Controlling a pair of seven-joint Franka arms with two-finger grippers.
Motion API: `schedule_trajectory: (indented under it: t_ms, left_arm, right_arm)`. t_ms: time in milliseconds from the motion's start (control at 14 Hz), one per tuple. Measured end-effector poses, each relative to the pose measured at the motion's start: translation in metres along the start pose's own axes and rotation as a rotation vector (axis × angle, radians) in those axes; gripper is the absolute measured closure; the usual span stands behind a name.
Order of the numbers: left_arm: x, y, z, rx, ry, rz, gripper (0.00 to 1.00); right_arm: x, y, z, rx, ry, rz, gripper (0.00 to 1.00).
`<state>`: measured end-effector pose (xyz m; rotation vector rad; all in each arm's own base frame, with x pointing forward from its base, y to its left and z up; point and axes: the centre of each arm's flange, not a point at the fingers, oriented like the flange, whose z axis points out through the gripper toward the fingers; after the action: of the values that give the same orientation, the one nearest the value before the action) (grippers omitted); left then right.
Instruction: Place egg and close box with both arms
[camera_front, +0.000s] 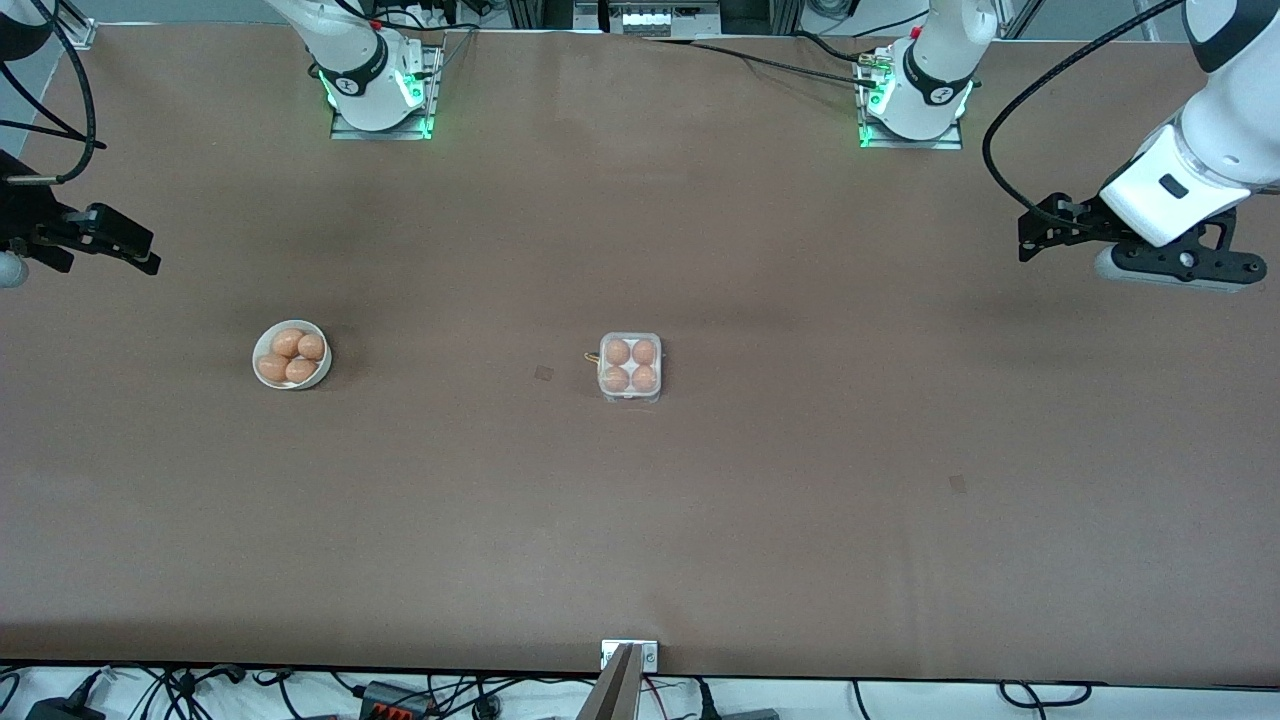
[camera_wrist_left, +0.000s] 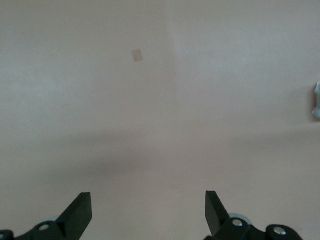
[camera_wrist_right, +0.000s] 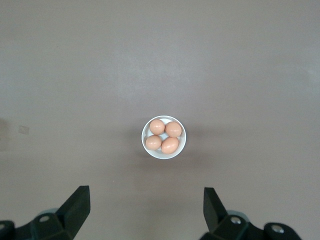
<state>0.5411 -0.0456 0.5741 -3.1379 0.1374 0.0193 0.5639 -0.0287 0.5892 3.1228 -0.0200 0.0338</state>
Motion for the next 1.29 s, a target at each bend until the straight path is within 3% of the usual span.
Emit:
schedule_trajectory:
  t_ms: [357, 1286]
  left_arm:
    - [0.002, -0.004, -0.016, -0.012, 0.04, -0.014, 0.0]
    - [0.002, -0.003, -0.02, -0.012, 0.041, -0.013, 0.0]
  right_arm:
    - [0.0, 0.0, 0.0, 0.0, 0.0, 0.0, 0.0]
    - [0.0, 0.0, 0.0, 0.0, 0.0, 0.001, 0.0]
